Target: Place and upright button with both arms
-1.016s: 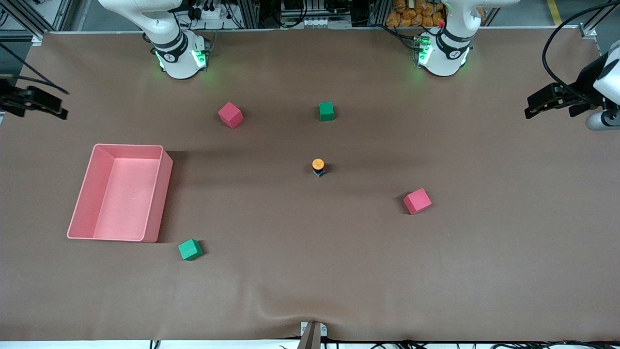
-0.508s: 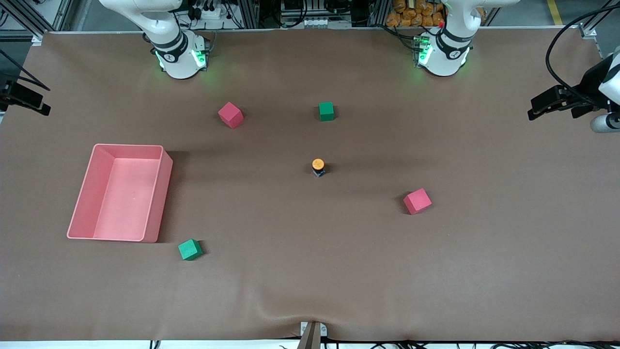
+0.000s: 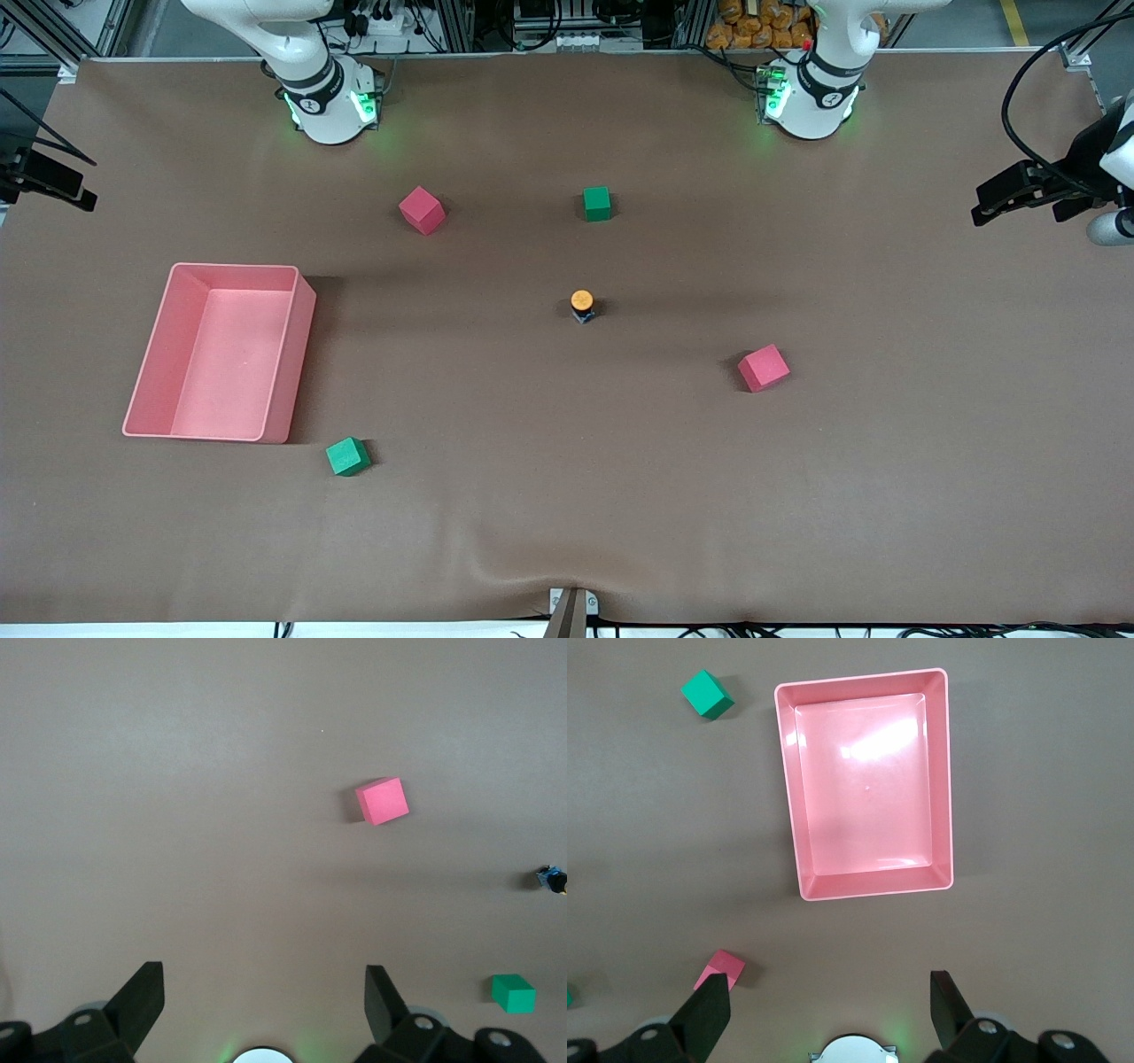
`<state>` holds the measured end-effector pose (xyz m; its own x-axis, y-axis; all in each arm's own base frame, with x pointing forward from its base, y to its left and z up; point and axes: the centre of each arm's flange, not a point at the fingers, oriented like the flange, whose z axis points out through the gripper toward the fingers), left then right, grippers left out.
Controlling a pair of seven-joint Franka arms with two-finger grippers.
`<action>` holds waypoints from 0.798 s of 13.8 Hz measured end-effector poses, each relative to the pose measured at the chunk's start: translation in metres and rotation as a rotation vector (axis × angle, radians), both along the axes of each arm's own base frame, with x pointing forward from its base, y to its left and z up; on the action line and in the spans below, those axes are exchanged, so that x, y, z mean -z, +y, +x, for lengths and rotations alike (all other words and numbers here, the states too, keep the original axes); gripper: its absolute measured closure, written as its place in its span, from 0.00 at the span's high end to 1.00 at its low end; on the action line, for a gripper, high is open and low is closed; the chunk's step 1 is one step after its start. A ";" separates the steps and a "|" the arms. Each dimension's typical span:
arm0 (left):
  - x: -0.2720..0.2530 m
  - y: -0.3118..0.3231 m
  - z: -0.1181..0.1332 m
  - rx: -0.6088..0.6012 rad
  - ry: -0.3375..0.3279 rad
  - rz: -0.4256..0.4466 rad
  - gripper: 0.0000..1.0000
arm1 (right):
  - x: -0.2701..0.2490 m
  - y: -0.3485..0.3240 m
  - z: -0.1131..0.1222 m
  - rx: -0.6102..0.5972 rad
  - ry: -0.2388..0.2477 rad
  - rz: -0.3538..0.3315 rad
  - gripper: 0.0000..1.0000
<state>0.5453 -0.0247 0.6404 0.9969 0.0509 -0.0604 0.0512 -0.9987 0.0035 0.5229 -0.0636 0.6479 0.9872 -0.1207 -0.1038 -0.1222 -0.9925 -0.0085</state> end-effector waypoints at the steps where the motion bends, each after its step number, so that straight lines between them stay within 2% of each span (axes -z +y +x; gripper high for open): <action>1: 0.000 0.000 0.000 0.000 0.000 0.000 1.00 | 0.000 0.000 0.000 0.000 0.000 0.000 1.00; 6: 0.002 0.000 0.001 0.000 -0.001 0.000 1.00 | 0.000 0.002 0.000 -0.007 -0.004 0.014 1.00; 11: 0.004 0.000 0.003 0.000 -0.002 0.000 1.00 | -0.001 0.002 0.002 -0.077 -0.018 0.019 1.00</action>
